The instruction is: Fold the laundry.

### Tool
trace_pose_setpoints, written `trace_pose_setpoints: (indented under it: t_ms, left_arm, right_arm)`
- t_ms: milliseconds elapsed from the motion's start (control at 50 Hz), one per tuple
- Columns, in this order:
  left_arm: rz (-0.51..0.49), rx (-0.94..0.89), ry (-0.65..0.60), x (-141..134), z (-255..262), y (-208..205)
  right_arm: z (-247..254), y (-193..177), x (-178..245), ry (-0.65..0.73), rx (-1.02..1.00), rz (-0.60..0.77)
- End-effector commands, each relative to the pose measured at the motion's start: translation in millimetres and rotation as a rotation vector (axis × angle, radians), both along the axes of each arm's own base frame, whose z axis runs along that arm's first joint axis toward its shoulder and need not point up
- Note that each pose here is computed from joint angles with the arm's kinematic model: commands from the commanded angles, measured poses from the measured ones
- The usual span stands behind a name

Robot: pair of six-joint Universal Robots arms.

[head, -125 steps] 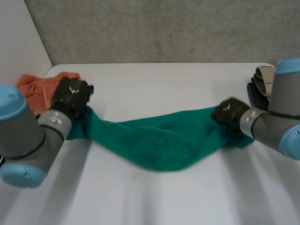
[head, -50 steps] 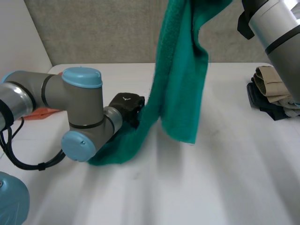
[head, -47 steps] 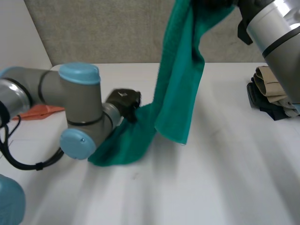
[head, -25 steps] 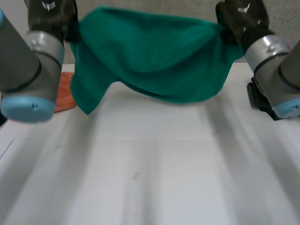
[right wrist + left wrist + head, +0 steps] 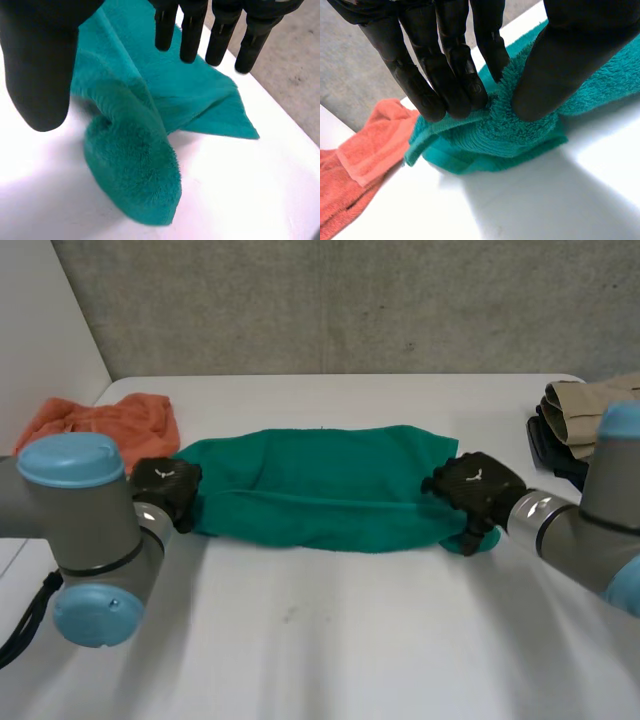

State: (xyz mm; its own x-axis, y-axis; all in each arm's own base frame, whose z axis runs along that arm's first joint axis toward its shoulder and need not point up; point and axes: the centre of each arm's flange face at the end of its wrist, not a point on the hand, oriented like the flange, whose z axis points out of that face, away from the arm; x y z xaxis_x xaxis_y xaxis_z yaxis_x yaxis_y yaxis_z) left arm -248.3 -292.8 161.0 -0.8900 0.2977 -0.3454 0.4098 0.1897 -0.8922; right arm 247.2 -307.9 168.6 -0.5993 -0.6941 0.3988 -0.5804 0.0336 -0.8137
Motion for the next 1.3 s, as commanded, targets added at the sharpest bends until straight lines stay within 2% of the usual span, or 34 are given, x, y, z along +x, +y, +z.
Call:
trace_pose_setpoints:
  t_ms: [20,100,260,400,620,840,960,1140,1220,1300]
  left_arm:
    - [-0.008,-0.026,0.029,1.5,14.1,7.3]
    - [-0.014,-0.022,0.025,2.2,12.8,8.0]
    - [-0.007,-0.05,0.037,8.1,25.1,6.6]
    - [-0.027,-0.046,0.047,11.5,28.6,5.2]
    - [-0.034,-0.045,0.05,15.4,32.7,7.6]
    - [-0.046,-0.059,0.034,20.4,37.9,7.0]
    - [-0.066,-0.055,0.017,19.9,36.7,8.9]
    - [-0.108,-0.008,-0.04,20.4,38.4,18.4]
    - [-0.15,0.034,-0.086,20.2,41.7,29.5]
    - [-0.198,0.102,-0.16,20.1,39.3,40.2]
  right_arm:
    - [50.8,-0.2,-12.7,-0.135,0.105,-0.215]
    - [68.1,-15.8,-21.0,-0.214,0.156,-0.378]
    - [52.7,-44.7,-24.0,-0.23,0.379,-0.448]
    - [29.8,-59.0,-15.6,-0.209,0.515,-0.405]
    - [11.7,-53.3,4.8,-0.165,0.524,-0.341]
    - [-1.7,-50.4,10.3,-0.089,0.495,-0.337]
    - [4.8,-43.0,10.2,-0.067,0.523,-0.324]
    - [62.3,-30.2,-7.0,-0.075,0.445,-0.285]
    - [67.3,-12.8,-10.9,0.036,0.429,-0.159]
    - [56.0,8.5,-19.6,0.291,0.386,0.015]
